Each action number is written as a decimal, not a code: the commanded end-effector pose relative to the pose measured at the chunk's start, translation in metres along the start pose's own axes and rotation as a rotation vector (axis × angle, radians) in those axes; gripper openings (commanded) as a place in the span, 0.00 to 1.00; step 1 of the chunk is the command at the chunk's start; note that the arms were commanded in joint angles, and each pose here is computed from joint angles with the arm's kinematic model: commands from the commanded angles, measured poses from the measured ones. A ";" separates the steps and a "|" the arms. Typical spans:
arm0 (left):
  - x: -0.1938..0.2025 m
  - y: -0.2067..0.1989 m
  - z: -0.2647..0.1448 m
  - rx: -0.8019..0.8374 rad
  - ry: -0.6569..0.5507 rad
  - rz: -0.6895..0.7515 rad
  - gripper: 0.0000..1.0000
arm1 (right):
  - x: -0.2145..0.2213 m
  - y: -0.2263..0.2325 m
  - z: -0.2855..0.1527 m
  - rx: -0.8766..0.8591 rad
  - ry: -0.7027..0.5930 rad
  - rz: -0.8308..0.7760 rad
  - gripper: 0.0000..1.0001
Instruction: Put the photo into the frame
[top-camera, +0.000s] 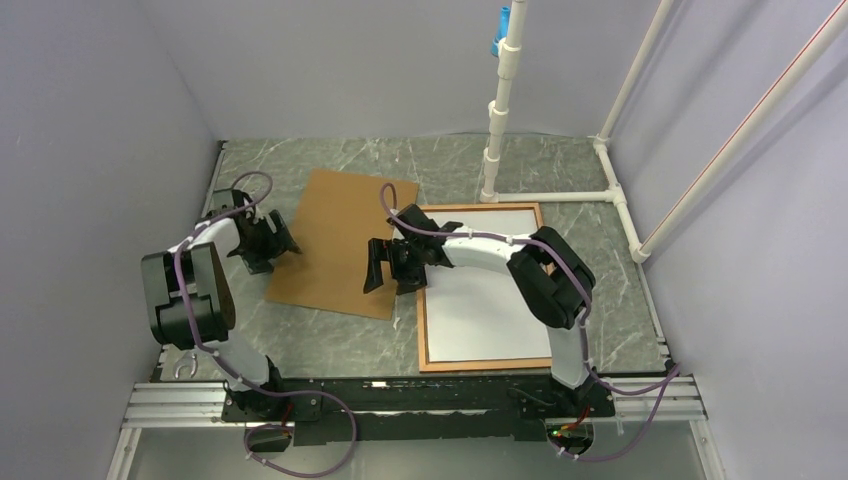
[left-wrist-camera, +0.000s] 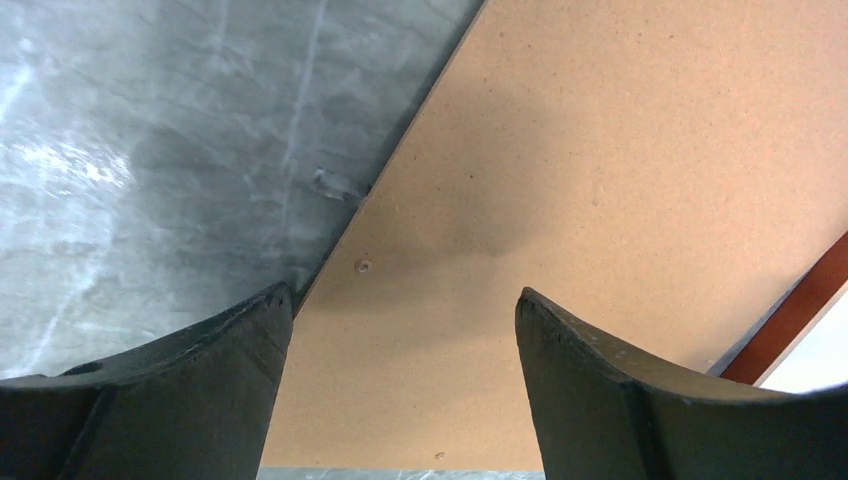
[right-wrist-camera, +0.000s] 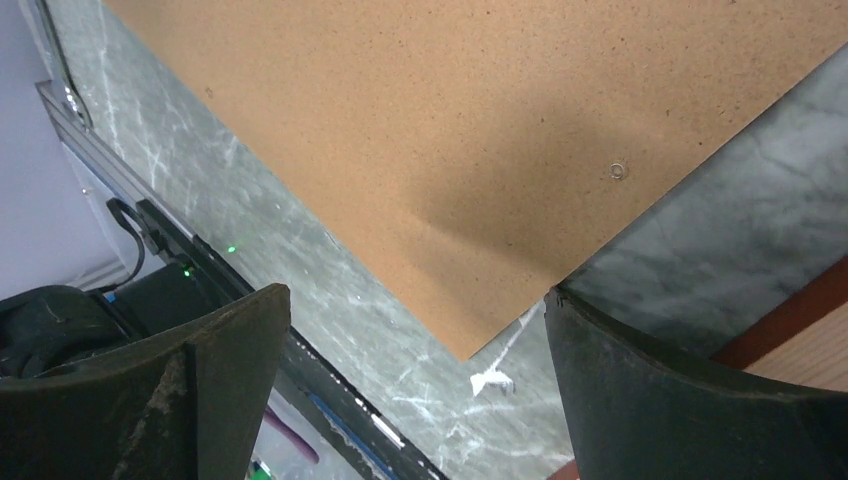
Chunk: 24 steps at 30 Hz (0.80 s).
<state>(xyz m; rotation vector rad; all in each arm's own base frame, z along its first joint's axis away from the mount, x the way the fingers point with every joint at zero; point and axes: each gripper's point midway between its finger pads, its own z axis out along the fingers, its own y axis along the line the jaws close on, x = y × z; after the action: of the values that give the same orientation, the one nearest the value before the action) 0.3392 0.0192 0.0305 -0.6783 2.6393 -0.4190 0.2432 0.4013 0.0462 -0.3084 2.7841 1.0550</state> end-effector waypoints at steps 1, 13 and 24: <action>0.065 -0.040 -0.009 0.181 0.187 -0.028 0.83 | -0.007 0.053 -0.029 -0.151 -0.026 -0.065 0.99; 0.101 -0.047 -0.041 0.191 0.106 -0.024 0.84 | -0.016 0.079 -0.069 -0.188 -0.086 -0.098 0.99; 0.159 -0.056 -0.047 0.209 0.114 0.029 0.84 | 0.019 0.078 -0.122 -0.214 -0.147 -0.077 0.99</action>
<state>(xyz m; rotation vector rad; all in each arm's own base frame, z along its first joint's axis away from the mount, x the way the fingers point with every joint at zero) 0.2430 -0.0464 0.0384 -0.5523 2.6009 -0.4354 0.2049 0.3420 0.1177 -0.2729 2.7765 0.9902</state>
